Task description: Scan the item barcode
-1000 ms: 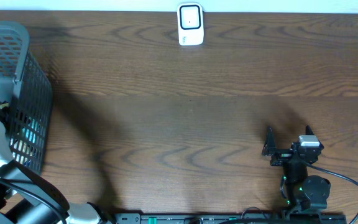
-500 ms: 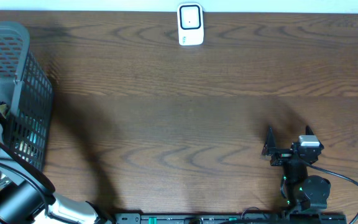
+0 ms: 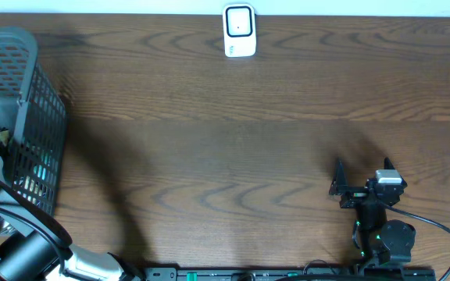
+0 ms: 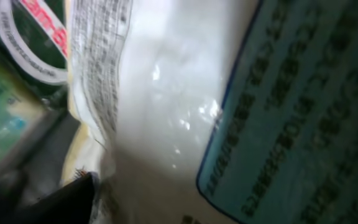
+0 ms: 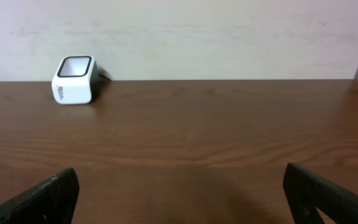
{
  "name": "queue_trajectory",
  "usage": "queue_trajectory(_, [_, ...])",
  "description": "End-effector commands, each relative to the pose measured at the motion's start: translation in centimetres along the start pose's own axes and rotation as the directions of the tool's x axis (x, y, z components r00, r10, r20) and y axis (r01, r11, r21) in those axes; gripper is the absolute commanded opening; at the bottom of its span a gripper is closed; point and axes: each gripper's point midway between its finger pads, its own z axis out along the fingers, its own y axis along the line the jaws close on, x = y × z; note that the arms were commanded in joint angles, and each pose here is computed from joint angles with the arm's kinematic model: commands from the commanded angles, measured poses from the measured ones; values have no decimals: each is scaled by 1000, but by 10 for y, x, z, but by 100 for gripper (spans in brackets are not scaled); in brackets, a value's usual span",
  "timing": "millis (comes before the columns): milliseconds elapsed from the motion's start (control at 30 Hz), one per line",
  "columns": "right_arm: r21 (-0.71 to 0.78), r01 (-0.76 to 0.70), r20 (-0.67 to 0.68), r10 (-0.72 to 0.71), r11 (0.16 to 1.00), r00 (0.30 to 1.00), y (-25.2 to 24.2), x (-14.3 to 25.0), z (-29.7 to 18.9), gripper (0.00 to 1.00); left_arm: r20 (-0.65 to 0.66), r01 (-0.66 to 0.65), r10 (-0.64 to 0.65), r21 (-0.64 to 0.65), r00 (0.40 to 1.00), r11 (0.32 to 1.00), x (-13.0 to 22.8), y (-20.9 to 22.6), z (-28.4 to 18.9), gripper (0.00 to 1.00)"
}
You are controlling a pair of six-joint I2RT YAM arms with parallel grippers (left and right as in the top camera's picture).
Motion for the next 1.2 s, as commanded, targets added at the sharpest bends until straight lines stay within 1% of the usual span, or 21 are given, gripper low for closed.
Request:
queue_trajectory(0, [7, -10, 1, 10, 1000, 1000, -1, 1, 0, 99, 13, 2, -1, -97, 1000, 995, -3, 17, 0, 57])
queue_trajectory(33, [7, -10, 0, 10, 1000, 1000, -1, 1, 0, 99, 15, 2, 0, -123, 1000, 992, -4, 22, 0, 45])
queue_trajectory(67, [7, -10, 1, 10, 1000, 1000, -1, 1, 0, 99, 20, 3, 0, -153, 1000, 988, -5, 27, -1, 36])
queue_trajectory(100, [7, -10, 1, 10, 1000, 1000, -1, 1, 0, 99, 26, 5, 0, -173, 1000, 985, -6, 30, -2, 23])
queue_trajectory(133, [7, -10, 1, 10, 1000, 1000, -1, 1, 0, 99, 31, 8, -2, -171, 1000, 985, -7, 30, -4, 13])
queue_trajectory(167, [7, -10, 0, 10, 1000, 1000, -1, 1, 0, 99, 38, 20, -14, -171, 999, 985, -9, 31, -6, 8])
queue_trajectory(333, [7, -10, 1, 10, 1000, 1000, -1, 1, 0, 99, 113, 100, -83, -153, 990, 983, -24, 33, -32, 7])
queue_trajectory(400, [7, -10, 0, 10, 1000, 1000, -1, 1, 0, 99, 185, 144, -119, -131, 975, 981, -36, 35, -55, 7])
queue_trajectory(500, [7, -10, 0, 10, 1000, 1000, -1, 1, 0, 99, 327, 216, -181, -76, 928, 973, -56, 39, -98, 7])
queue_trajectory(567, [7, -10, 1, 10, 1000, 1000, -1, 1, 0, 99, 423, 241, -206, -30, 882, 970, -68, 42, -131, 7])
queue_trajectory(633, [7, -10, 0, 10, 1000, 1000, -1, 1, 0, 99, 521, 263, -236, 22, 820, 964, -77, 46, -167, 7])
queue_trajectory(667, [7, -10, 1, 10, 1000, 1000, -1, 1, 0, 99, 562, 280, -262, 56, 784, 958, -81, 47, -184, 7])
queue_trajectory(733, [7, -10, 1, 10, 1000, 1000, -1, 1, 0, 99, 636, 315, -342, 161, 691, 935, -86, 49, -222, 7])
queue_trajectory(767, [7, -10, 0, 10, 1000, 1000, -1, 1, 0, 99, 661, 312, -374, 216, 651, 925, -88, 47, -239, 7])
queue_trajectory(833, [7, -10, 1, 10, 1000, 1000, -1, 1, 0, 99, 706, 247, -415, 333, 574, 910, -91, 35, -279, 7])
queue_trajectory(900, [7, -10, 1, 10, 1000, 1000, -1, 1, 0, 99, 744, 126, -427, 427, 514, 895, -91, 14, -319, 7])
queue_trajectory(967, [7, -10, 0, 10, 1000, 1000, -1, 1, 0, 99, 767, 8, -433, 488, 473, 873, -86, -10, -352, 8])
queue_trajectory(1033, [7, -10, 1, 10, 1000, 1000, -1, 1, 0, 99, 781, -127, -435, 538, 448, 833, -71, -42, -386, 7])
queue_trajectory(1067, [7, -10, 0, 10, 1000, 1000, -1, 1, 0, 99, 783, -177, -435, 553, 445, 814, -64, -55, -397, 7])
queue_trajectory(1100, [7, -10, 1, 10, 1000, 1000, -1, 1, 0, 99, 784, -226, -432, 566, 446, 793, -55, -69, -407, 7])
queue_trajectory(1167, [7, -10, 1, 10, 1000, 1000, -1, 1, 0, 99, 778, -334, -414, 593, 473, 732, -32, -102, -425, 8])
